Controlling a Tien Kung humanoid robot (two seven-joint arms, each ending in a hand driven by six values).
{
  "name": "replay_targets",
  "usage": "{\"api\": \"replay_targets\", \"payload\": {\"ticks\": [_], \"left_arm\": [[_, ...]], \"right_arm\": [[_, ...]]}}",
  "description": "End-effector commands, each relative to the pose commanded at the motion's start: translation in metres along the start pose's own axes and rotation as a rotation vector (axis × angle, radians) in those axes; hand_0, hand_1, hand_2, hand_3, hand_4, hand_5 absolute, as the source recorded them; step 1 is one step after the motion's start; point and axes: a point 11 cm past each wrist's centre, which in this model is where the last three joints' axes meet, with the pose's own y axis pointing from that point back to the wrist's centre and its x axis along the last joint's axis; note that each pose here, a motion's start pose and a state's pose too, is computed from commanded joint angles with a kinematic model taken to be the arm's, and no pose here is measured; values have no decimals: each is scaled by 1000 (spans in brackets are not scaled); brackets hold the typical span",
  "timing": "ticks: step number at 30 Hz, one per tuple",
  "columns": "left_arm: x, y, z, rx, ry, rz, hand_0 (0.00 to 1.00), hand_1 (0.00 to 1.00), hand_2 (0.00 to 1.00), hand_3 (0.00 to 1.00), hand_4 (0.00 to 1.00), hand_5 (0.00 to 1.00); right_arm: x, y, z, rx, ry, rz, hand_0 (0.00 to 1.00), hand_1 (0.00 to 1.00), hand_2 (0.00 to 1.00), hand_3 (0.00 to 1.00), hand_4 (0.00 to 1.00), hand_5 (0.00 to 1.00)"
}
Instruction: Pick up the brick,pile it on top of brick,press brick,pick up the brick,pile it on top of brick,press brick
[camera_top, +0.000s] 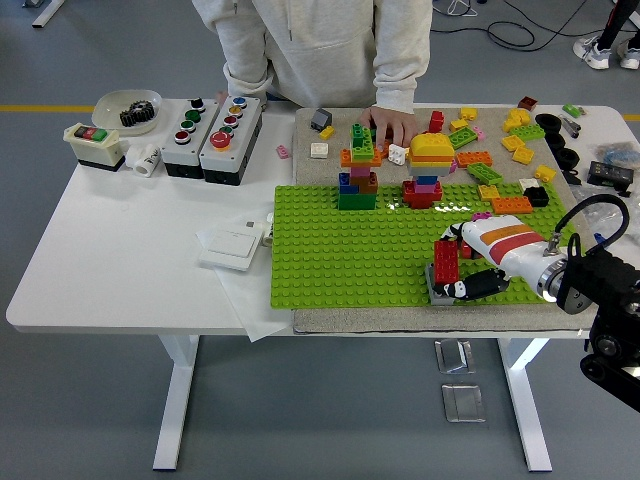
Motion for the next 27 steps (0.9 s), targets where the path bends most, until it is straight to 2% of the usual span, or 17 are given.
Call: {"api": "replay_targets", "payload": {"ticks": [2,3,8,9,20,27], "left_arm": [[0,0,0,0,0,0,809,713,604,540,536,552],[0,0,0,0,0,0,809,713,603,540,537,553],[0,0,0,-1,1,0,809,713,603,540,537,553],[0,0,0,-1,1,0,811,713,603,540,537,553],[-1,0,1,-5,-1,-1,811,713,604,541,537,552],[-2,0,0,-5,1,-2,809,714,604,541,536,551]], "right_arm": [[0,-1,1,12,-14,-6,233,426,587,552,787,454],[1,-1,1,13,-15,-7,227,421,563,532,749,442],[7,-1,2,72,-53,-1,227,421,563,532,749,442],[8,-1,1,90,-60,1,207,401,527,508,694,422],[16,-1,5,238,-142,-7,201,399,515,497,683,415],[14,-5,13,282,-118,-6,194,391,509,496,670,405]]}}
